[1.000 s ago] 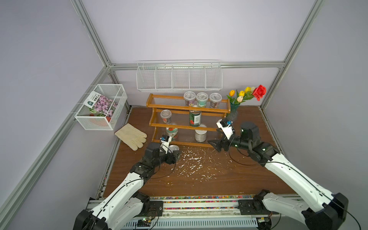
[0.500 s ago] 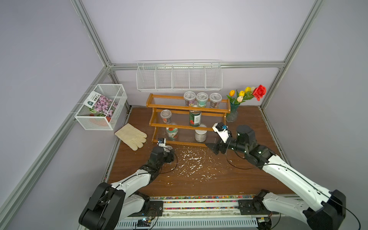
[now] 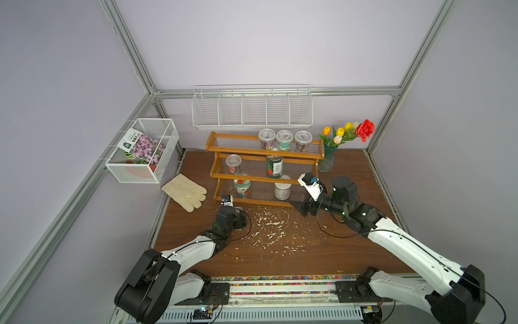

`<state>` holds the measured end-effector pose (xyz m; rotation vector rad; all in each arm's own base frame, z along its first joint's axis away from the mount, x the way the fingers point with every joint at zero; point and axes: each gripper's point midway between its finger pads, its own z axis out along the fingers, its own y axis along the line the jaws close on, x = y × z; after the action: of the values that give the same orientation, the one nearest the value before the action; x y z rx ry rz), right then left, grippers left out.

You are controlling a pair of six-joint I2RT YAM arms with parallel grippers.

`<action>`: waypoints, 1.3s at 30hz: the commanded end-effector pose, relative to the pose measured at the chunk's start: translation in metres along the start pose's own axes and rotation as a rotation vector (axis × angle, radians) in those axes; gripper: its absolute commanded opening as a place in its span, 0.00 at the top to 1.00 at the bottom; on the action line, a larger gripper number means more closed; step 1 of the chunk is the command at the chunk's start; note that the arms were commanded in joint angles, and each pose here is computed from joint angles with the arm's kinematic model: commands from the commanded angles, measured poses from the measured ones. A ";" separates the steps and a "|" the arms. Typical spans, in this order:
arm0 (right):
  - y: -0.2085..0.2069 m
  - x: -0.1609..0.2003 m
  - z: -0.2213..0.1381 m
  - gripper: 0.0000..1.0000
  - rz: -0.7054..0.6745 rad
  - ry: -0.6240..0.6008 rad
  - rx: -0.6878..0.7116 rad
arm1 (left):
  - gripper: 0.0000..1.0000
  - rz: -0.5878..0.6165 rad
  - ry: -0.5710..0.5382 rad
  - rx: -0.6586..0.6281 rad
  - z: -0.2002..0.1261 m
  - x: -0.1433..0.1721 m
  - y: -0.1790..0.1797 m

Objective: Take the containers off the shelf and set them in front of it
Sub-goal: 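Place the container at the center of the board, then pick up a container from the shelf.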

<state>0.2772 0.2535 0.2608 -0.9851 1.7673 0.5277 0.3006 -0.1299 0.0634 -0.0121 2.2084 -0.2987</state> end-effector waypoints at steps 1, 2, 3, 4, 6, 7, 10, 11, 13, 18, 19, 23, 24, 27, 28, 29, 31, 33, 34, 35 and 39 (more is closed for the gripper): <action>0.000 0.007 0.005 0.04 -0.023 0.017 0.007 | 0.22 -0.029 0.024 -0.054 0.000 0.014 0.009; -0.001 0.007 0.005 0.04 -0.024 0.018 0.010 | 0.20 -0.029 0.030 -0.054 -0.001 0.016 0.009; -0.002 0.007 0.005 0.04 -0.026 0.020 0.016 | 0.17 -0.028 0.033 -0.059 -0.001 0.018 0.009; -0.003 0.007 0.004 0.04 -0.028 0.020 0.020 | 0.16 -0.029 0.037 -0.064 -0.001 0.019 0.009; -0.004 0.007 0.003 0.04 -0.030 0.022 0.032 | 0.15 -0.031 0.042 -0.072 -0.001 0.020 0.010; -0.005 0.007 0.003 0.04 -0.029 0.022 0.036 | 0.15 -0.035 0.040 -0.078 -0.002 0.018 0.011; -0.008 0.007 0.000 0.04 -0.027 0.023 0.054 | 0.12 -0.040 0.044 -0.101 -0.004 0.016 0.014; -0.009 0.006 -0.002 0.04 -0.027 0.022 0.061 | 0.11 -0.043 0.039 -0.106 -0.005 0.013 0.014; -0.010 0.006 -0.005 0.04 -0.026 0.022 0.070 | 0.10 -0.048 0.029 -0.122 -0.008 0.008 0.015; -0.014 0.001 -0.013 0.03 -0.012 0.007 0.088 | 0.00 -0.067 0.022 -0.171 -0.017 -0.008 0.018; -0.015 -0.001 -0.015 0.03 -0.008 0.003 0.090 | 0.00 -0.069 0.018 -0.175 -0.020 -0.012 0.018; -0.019 -0.008 -0.022 0.03 0.027 -0.030 0.093 | 0.00 -0.053 -0.029 -0.140 -0.038 -0.037 0.010; -0.019 -0.010 -0.023 0.03 0.038 -0.039 0.091 | 0.00 -0.042 -0.047 -0.114 -0.043 -0.044 0.005; -0.021 -0.019 -0.029 0.03 0.062 -0.075 0.085 | 0.00 -0.012 -0.081 -0.059 -0.065 -0.071 -0.008; -0.021 -0.023 -0.030 0.03 0.066 -0.085 0.081 | 0.00 0.002 -0.095 -0.037 -0.073 -0.082 -0.013; -0.021 -0.026 -0.032 0.03 0.071 -0.097 0.078 | 0.00 0.023 -0.111 0.000 -0.082 -0.096 -0.022; -0.021 -0.035 -0.036 0.03 0.081 -0.125 0.073 | 0.01 0.074 -0.148 0.070 -0.098 -0.125 -0.036; -0.021 -0.045 -0.042 0.03 0.094 -0.161 0.070 | 0.01 0.127 -0.199 0.147 -0.115 -0.159 -0.050; -0.022 -0.048 -0.043 0.03 0.102 -0.172 0.070 | 0.01 0.146 -0.226 0.179 -0.121 -0.175 -0.053; -0.022 -0.053 -0.046 0.03 0.104 -0.187 0.067 | 0.01 0.176 -0.250 0.233 -0.128 -0.192 -0.061; -0.026 -0.064 -0.050 0.03 0.113 -0.219 0.069 | 0.00 0.346 -0.278 0.391 -0.138 -0.241 -0.096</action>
<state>0.2827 0.2254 0.3097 -0.7918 1.7224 0.5697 0.3324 -0.1317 0.3406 0.1982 1.8347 -0.4139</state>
